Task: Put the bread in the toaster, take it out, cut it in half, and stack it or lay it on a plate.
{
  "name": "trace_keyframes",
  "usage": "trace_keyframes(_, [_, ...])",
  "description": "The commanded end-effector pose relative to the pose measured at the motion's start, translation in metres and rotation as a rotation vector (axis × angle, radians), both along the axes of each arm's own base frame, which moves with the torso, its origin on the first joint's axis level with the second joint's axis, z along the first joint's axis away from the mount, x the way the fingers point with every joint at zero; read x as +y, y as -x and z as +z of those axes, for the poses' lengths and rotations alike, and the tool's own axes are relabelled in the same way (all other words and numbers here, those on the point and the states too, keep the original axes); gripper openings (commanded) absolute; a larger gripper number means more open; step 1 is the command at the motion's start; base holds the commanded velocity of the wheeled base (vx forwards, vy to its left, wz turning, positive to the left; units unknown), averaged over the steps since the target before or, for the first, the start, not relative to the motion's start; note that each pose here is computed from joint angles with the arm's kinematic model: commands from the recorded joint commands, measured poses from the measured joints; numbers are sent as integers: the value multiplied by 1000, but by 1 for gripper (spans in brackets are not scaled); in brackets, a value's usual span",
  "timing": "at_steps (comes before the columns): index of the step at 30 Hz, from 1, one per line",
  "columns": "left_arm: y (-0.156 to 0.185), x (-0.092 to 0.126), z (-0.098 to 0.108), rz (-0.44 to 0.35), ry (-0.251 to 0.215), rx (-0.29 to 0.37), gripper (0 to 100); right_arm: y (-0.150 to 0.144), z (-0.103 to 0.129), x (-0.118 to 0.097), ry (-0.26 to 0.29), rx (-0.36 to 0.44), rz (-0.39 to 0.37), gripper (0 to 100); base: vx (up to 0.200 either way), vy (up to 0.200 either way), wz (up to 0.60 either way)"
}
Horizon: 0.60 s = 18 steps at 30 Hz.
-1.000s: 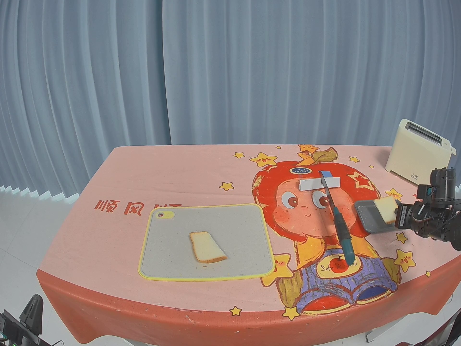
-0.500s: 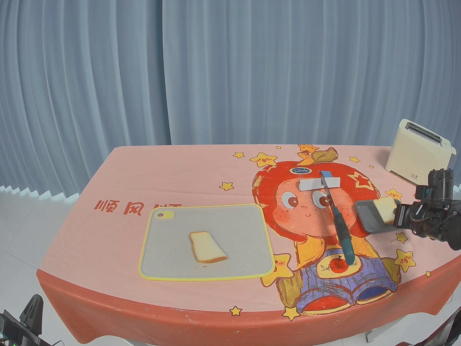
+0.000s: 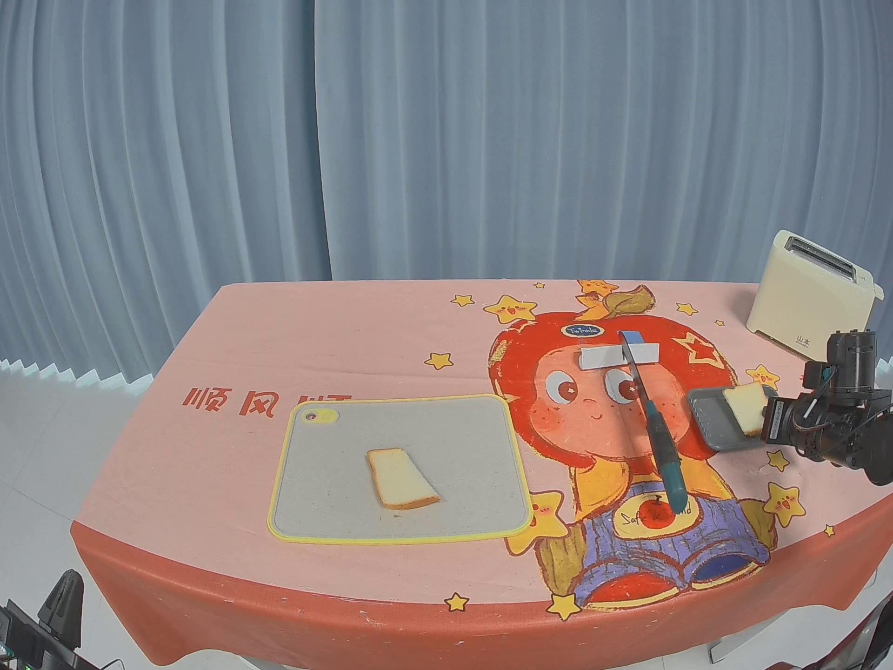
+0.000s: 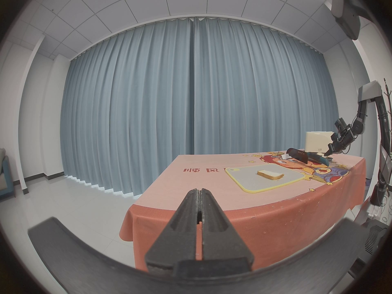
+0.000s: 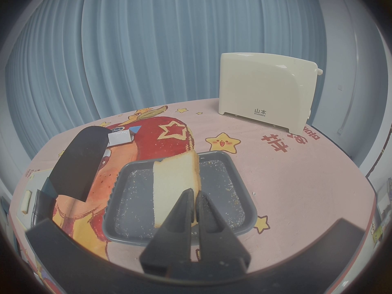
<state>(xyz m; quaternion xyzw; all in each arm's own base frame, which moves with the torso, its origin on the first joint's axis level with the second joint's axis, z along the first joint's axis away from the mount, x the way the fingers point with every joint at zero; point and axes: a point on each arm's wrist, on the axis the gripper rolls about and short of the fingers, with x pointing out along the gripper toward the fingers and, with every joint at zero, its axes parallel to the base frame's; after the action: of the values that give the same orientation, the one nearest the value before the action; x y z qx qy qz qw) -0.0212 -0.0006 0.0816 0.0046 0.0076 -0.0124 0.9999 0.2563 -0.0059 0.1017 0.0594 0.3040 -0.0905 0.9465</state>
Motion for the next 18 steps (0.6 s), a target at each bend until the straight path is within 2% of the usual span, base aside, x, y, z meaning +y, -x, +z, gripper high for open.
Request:
trace_keyframes(1, [-1, 0, -5, 0, 0, 18, 0, 0, -1, 0, 0, 3, 1, 0, 0, 0, 0])
trace_keyframes(18, [-1, 0, -5, 0, 0, 18, 0, 1, 0, 1, 0, 3, 6, 0, 0, 0, 0])
